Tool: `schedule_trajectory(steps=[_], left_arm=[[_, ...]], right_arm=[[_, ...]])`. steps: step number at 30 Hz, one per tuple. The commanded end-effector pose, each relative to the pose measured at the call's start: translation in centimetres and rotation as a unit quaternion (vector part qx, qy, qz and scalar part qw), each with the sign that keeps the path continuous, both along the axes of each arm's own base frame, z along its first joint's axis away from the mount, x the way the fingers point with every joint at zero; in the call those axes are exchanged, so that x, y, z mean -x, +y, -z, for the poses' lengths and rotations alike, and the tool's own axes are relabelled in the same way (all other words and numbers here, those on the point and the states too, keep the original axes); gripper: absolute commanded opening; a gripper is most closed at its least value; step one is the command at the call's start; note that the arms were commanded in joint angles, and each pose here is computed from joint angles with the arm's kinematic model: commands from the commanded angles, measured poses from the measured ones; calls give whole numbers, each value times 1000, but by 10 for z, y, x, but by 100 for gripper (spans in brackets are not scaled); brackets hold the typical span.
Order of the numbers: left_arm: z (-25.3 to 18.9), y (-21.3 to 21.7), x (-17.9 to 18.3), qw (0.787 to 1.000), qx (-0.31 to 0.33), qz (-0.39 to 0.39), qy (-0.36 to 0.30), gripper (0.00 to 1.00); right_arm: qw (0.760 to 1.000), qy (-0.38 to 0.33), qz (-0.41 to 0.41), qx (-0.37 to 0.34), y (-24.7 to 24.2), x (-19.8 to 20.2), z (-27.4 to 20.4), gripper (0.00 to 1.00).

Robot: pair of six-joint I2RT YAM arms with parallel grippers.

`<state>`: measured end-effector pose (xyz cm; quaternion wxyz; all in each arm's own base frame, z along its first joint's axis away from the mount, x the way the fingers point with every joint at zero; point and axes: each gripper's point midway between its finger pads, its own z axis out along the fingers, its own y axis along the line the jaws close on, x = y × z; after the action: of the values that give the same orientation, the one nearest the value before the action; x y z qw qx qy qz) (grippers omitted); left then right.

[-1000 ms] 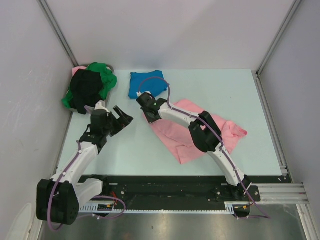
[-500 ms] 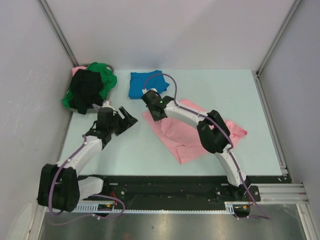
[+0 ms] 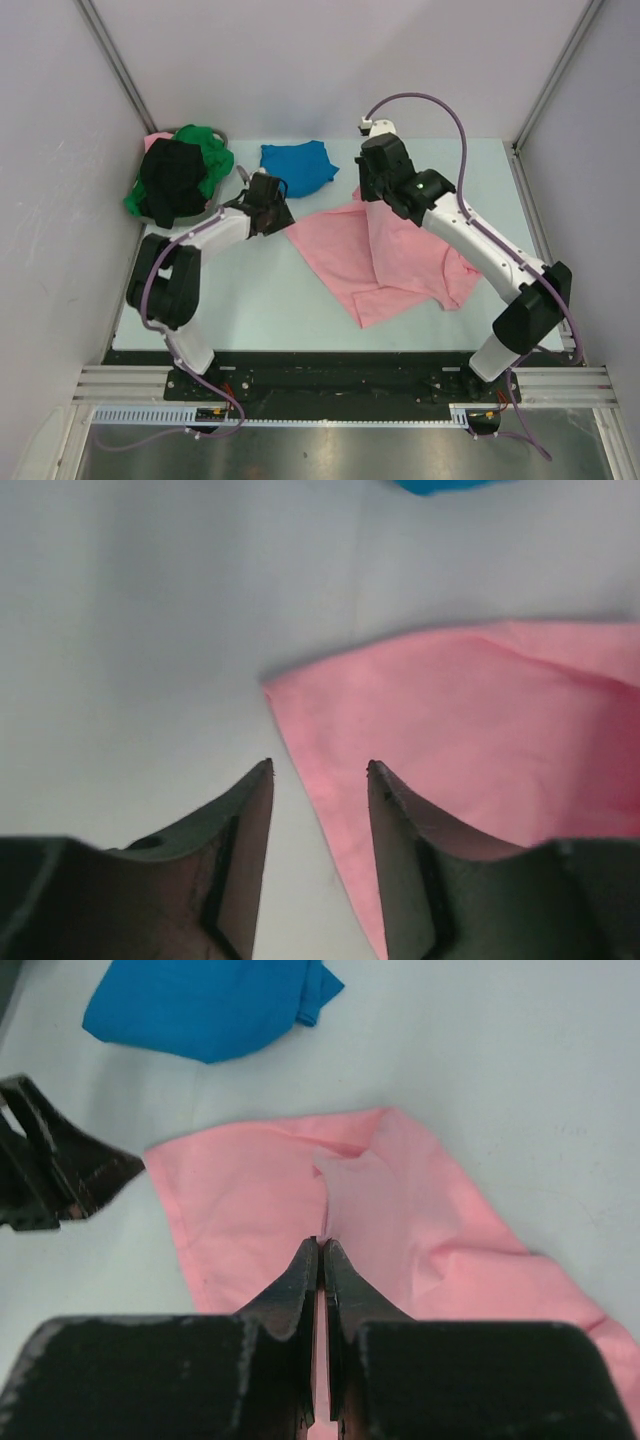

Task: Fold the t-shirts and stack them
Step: Flatten the tshirt out

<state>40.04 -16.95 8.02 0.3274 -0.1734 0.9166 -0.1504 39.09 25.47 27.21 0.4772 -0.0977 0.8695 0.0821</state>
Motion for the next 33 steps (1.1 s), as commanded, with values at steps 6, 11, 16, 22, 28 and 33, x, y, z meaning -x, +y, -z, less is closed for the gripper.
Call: schedule_trajectory(steps=[6, 11, 16, 22, 28, 33], left_arm=[[28, 37, -26, 981, -177, -41, 71, 33], [42, 23, -36, 975, -208, -9, 73, 36], [48, 10, -33, 974, -216, 9, 74, 47], [54, -1, -29, 974, -214, 28, 63, 57], [60, -6, -30, 974, -214, 42, 60, 41], [64, -12, -37, 974, -213, 52, 63, 0]], right_arm=[[1000, 0, -1, -30, -22, 13, -5, 0], [999, -2, 1, -42, -28, 13, -6, 0], [999, -1, -1, -50, -30, 12, -7, 0], [999, 1, -5, -54, -29, 14, -7, 0], [998, 0, -6, -59, -30, 15, -9, 0], [998, -1, -5, -58, -32, 18, -12, 0]])
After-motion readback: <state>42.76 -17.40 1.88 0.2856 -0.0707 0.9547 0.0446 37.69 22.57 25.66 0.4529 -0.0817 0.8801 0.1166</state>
